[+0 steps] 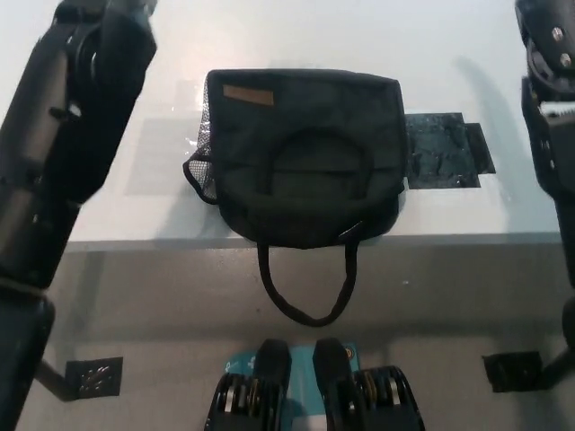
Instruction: A soft travel bag is kept infront of the robot in the middle of the desk and the robot uses both its hands to press it to reduce its size
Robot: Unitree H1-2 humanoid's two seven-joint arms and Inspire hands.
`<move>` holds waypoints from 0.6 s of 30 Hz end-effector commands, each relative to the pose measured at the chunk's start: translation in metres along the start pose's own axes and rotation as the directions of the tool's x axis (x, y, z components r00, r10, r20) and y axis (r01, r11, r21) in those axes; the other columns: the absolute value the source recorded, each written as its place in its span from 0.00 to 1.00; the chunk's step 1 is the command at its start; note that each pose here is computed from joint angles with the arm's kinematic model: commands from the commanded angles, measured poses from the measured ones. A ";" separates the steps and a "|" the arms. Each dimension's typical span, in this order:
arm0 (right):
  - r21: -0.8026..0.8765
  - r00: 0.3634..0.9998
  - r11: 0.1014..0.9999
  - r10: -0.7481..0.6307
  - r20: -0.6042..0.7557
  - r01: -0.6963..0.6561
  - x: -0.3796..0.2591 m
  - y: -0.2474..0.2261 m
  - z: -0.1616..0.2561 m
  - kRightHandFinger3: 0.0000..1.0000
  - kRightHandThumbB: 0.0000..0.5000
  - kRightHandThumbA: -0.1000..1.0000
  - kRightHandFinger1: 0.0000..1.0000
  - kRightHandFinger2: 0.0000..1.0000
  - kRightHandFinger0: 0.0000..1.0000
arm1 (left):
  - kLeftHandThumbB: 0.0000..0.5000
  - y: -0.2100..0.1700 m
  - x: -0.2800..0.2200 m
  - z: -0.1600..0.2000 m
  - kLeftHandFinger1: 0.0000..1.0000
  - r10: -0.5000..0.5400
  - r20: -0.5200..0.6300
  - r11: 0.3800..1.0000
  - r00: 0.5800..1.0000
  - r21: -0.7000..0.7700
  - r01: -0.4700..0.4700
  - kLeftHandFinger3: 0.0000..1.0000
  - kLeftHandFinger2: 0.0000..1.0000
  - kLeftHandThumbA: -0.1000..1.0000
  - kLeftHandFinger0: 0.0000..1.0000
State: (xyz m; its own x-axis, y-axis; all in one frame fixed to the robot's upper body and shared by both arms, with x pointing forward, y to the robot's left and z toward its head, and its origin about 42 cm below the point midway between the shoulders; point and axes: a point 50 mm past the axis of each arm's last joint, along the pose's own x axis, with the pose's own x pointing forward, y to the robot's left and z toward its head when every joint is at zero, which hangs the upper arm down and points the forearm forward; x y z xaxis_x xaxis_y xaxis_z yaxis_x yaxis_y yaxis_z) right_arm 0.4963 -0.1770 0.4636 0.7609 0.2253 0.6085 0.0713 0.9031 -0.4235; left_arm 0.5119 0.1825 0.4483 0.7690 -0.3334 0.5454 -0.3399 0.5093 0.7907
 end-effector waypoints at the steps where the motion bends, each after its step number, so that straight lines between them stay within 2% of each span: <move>1: 0.029 0.975 1.000 -0.012 0.222 0.006 -0.053 -0.034 0.075 1.00 0.46 1.00 1.00 1.00 1.00 | 0.23 0.064 -0.064 0.032 1.00 0.129 0.091 0.969 0.988 -0.225 -0.105 1.00 1.00 1.00 1.00; 2: 0.040 0.972 0.999 -0.011 0.235 0.002 -0.065 -0.032 0.076 1.00 0.45 1.00 1.00 1.00 1.00 | 0.23 0.062 -0.078 0.036 1.00 0.138 0.107 0.960 0.985 -0.260 -0.106 1.00 1.00 1.00 1.00; 4: 0.103 0.965 0.995 -0.021 0.261 -0.006 -0.089 -0.028 0.076 1.00 0.46 1.00 1.00 1.00 1.00 | 0.33 0.051 -0.106 0.045 1.00 0.146 0.121 0.938 0.982 -0.331 -0.099 1.00 1.00 1.00 1.00; 8: 0.166 0.965 0.986 -0.032 0.261 -0.012 -0.133 -0.019 0.075 1.00 0.49 1.00 1.00 1.00 1.00 | 0.36 0.037 -0.155 0.065 1.00 0.172 0.142 0.897 0.975 -0.431 -0.096 1.00 1.00 1.00 1.00; 9: 0.217 0.966 0.976 -0.051 0.253 -0.005 -0.156 -0.011 0.075 1.00 0.49 1.00 1.00 1.00 1.00 | 0.36 0.032 -0.175 0.073 1.00 0.188 0.144 0.867 0.971 -0.489 -0.095 1.00 1.00 1.00 1.00; 10: 0.237 0.966 0.972 -0.056 0.251 -0.005 -0.165 -0.008 0.075 1.00 0.49 1.00 1.00 1.00 1.00 | 0.32 0.030 -0.183 0.076 1.00 0.196 0.151 0.859 0.969 -0.504 -0.096 1.00 1.00 1.00 1.00; 11: 0.263 0.965 0.965 -0.062 0.256 -0.008 -0.185 -0.001 0.074 1.00 0.49 1.00 1.00 1.00 1.00 | 0.23 0.025 -0.200 0.085 1.00 0.239 0.168 0.828 0.956 -0.550 -0.110 1.00 1.00 1.00 1.00; 13: 0.303 0.964 0.953 -0.077 0.253 -0.004 -0.214 0.011 0.077 1.00 0.50 1.00 1.00 1.00 1.00 | 0.21 0.015 -0.227 0.092 1.00 0.242 0.161 0.811 0.957 -0.575 -0.108 1.00 1.00 1.00 1.00; 16: 0.272 0.972 0.962 -0.059 0.229 -0.006 -0.246 0.027 0.073 1.00 0.47 1.00 1.00 1.00 1.00 | 0.19 -0.003 -0.268 0.095 1.00 0.190 0.097 0.802 0.977 -0.590 -0.098 1.00 1.00 1.00 1.00; 18: 0.234 0.982 0.971 0.010 0.188 -0.054 -0.271 0.040 0.053 1.00 0.38 1.00 1.00 1.00 1.00 | 0.09 -0.021 -0.301 0.087 1.00 0.115 0.035 0.793 0.993 -0.605 -0.071 1.00 1.00 1.00 1.00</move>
State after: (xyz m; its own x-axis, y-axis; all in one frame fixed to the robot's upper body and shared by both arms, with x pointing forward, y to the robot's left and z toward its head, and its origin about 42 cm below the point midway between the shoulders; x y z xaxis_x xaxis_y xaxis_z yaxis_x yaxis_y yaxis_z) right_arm 0.3529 -0.1924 0.3298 0.7791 0.2311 0.5828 -0.0336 0.9437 -0.3292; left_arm 0.3398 0.1930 0.3025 0.7669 -0.3434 0.5421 -0.0945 0.7751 0.6247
